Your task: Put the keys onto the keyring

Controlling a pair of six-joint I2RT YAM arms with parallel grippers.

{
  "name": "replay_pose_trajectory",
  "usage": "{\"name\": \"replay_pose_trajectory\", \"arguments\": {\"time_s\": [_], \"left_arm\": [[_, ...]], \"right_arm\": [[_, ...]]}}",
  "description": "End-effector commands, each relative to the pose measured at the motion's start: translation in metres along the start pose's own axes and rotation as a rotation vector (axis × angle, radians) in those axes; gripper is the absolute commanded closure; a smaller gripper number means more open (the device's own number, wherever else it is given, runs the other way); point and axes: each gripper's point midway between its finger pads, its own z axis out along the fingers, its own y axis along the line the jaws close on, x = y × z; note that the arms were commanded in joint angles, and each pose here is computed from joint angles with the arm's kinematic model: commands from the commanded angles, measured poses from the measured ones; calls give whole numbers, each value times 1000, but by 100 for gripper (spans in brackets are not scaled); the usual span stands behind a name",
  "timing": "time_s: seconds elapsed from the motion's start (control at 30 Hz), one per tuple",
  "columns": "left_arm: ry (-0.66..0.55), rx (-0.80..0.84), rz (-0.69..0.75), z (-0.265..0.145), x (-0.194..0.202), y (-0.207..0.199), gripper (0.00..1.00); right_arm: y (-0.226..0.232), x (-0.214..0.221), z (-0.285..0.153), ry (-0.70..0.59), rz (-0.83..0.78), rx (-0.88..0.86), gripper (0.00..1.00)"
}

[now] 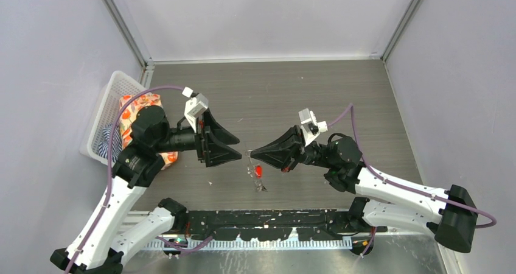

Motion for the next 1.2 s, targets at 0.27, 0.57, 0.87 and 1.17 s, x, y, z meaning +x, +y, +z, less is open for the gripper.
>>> {"name": "replay_pose_trajectory", "arguments": {"time_s": [0.27, 0.57, 0.87, 1.17], "left_arm": [[-56, 149, 100, 0, -12, -23, 71], [-42, 177, 94, 0, -7, -26, 69], [-40, 125, 86, 1, -1, -15, 73], [-78, 38, 101, 2, -8, -1, 99]], "right_arm": [[7, -37, 11, -139, -10, -34, 99], [-2, -37, 17, -145, 8, 2, 99], [-2, -36, 20, -142, 20, -4, 99], [-1, -30, 25, -122, 42, -30, 99]]}}
